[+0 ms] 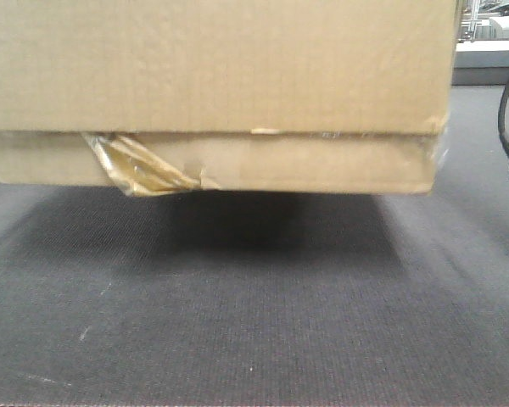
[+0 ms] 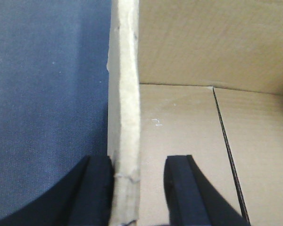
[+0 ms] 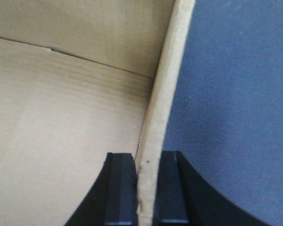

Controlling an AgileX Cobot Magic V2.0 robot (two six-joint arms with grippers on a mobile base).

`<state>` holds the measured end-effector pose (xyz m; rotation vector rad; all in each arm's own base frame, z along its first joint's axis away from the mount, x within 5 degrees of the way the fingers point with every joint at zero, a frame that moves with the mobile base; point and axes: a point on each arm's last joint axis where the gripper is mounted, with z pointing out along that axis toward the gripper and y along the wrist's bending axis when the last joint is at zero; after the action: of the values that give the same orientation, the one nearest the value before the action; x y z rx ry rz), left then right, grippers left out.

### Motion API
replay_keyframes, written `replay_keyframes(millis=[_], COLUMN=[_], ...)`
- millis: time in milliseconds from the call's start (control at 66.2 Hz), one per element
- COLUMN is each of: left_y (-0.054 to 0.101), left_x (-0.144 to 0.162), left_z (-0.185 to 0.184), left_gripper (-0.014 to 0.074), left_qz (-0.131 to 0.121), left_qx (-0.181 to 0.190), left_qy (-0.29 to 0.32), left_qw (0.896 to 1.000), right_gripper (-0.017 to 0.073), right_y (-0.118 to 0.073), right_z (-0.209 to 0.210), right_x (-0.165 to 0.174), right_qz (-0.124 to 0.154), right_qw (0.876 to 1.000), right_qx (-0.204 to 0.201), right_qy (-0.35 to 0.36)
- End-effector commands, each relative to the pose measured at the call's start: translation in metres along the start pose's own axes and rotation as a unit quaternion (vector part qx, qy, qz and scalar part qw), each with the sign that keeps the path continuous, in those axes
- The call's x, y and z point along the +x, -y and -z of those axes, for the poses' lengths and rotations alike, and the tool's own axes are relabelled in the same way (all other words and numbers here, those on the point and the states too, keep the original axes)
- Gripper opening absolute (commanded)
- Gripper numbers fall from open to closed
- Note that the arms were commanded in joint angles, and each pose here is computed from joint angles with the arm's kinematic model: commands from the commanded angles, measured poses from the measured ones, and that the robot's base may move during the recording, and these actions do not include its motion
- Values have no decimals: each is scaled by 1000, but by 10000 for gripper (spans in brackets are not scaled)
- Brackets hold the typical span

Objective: Grab carton from right shelf to conveyor
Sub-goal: 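Lower the carton with both grippers onto the grey conveyor belt, then open both grippers and release the carton walls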

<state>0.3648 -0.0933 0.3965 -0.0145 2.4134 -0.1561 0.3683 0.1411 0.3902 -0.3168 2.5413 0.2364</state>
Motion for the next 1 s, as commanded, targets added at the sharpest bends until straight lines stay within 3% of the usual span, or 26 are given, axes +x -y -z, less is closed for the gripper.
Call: replay_keyframes(millis=[0, 121, 166, 363, 484, 604, 680, 801, 861, 922, 982], left_y=[-3, -3, -3, -4, -6, -14, -20, -29, -31, -34, -39], left_x=[-5, -5, -6, -10, -9, -7, -4, 1, 3, 6, 10], left_z=[7, 8, 10, 33, 55, 80, 93, 107, 110, 112, 110], left_gripper=[295, 525, 604, 610, 608, 538, 418, 84, -48, 23, 34], left_qz=[-12, -12, -12, -10, -10, -20, -28, -36, -42, -48, -44], left_qx=[3, 3, 2, 7, 5, -22, -47, -83, -89, -92, -97], left_qy=[23, 23, 22, 43, 59, 75, 76, 70, 71, 70, 63], left_qw=[1000, 1000, 1000, 999, 998, 997, 996, 993, 993, 992, 992], right_gripper=[125, 491, 578, 556, 501, 337, 175, -48, -81, -76, -78], right_y=[10, 9, 9, 9, 10, 16, 23, 36, 43, 49, 54], right_z=[2, 5, 7, 36, 62, 88, 102, 115, 117, 114, 109], right_x=[-5, -6, -7, -6, -3, 0, 4, 9, 12, 16, 22], right_qz=[13, 14, 14, 16, 18, 12, 3, -14, -22, -29, -34], right_qw=[999, 999, 999, 997, 995, 992, 991, 990, 990, 990, 990], right_qx=[25, 24, 24, 26, 32, 36, 44, 58, 65, 71, 76], right_qy=[20, 31, 35, 67, 95, 122, 127, 127, 125, 120, 115])
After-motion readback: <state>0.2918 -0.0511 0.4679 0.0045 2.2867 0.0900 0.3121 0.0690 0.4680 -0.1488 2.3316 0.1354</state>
